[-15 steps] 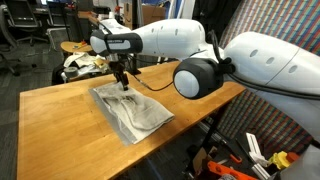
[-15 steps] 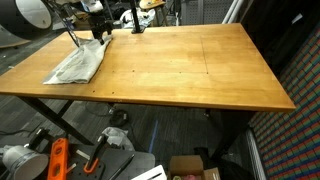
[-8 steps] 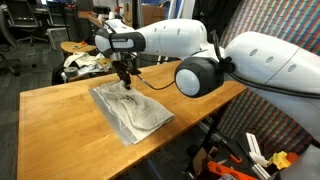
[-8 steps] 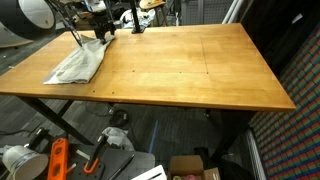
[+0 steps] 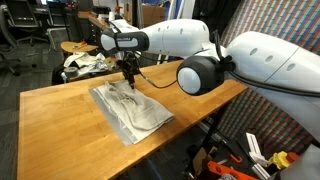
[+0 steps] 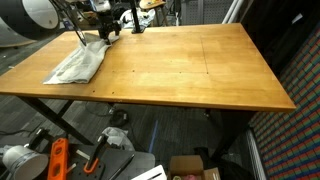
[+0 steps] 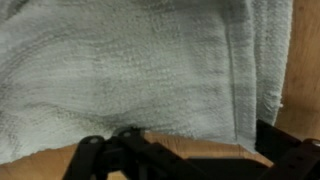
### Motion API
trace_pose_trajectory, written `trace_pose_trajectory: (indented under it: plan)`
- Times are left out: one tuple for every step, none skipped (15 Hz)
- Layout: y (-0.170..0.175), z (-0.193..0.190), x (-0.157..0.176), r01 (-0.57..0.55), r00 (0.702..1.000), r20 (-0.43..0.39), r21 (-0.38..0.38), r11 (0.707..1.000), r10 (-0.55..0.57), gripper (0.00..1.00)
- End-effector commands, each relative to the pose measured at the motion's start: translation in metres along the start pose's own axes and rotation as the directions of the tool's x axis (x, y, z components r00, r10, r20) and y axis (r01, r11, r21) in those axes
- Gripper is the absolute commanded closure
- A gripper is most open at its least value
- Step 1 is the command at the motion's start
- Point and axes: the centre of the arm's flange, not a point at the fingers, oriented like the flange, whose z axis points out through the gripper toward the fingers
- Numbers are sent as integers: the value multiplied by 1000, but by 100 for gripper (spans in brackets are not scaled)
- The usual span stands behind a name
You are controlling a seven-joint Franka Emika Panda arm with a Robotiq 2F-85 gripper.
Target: Fold the cloth
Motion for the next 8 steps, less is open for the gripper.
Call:
trace_pose_trajectory:
  plan:
    - [-74,-10,-7,-54,999,-2,-25,998,54,0]
    - [-74,-11,-4,-63,998,0,-27,998,63,0]
    - [-75,-12,-1,-72,997,1,-29,997,72,0]
    - [-75,-12,1,-83,997,2,-29,996,83,0]
    - [-75,-13,4,-90,996,5,-31,995,90,0]
    - [-75,-15,7,-100,995,8,-31,995,100,0]
    - [-76,-16,11,-110,994,10,-30,993,110,0]
    - [-76,-17,15,-121,993,12,-32,992,122,0]
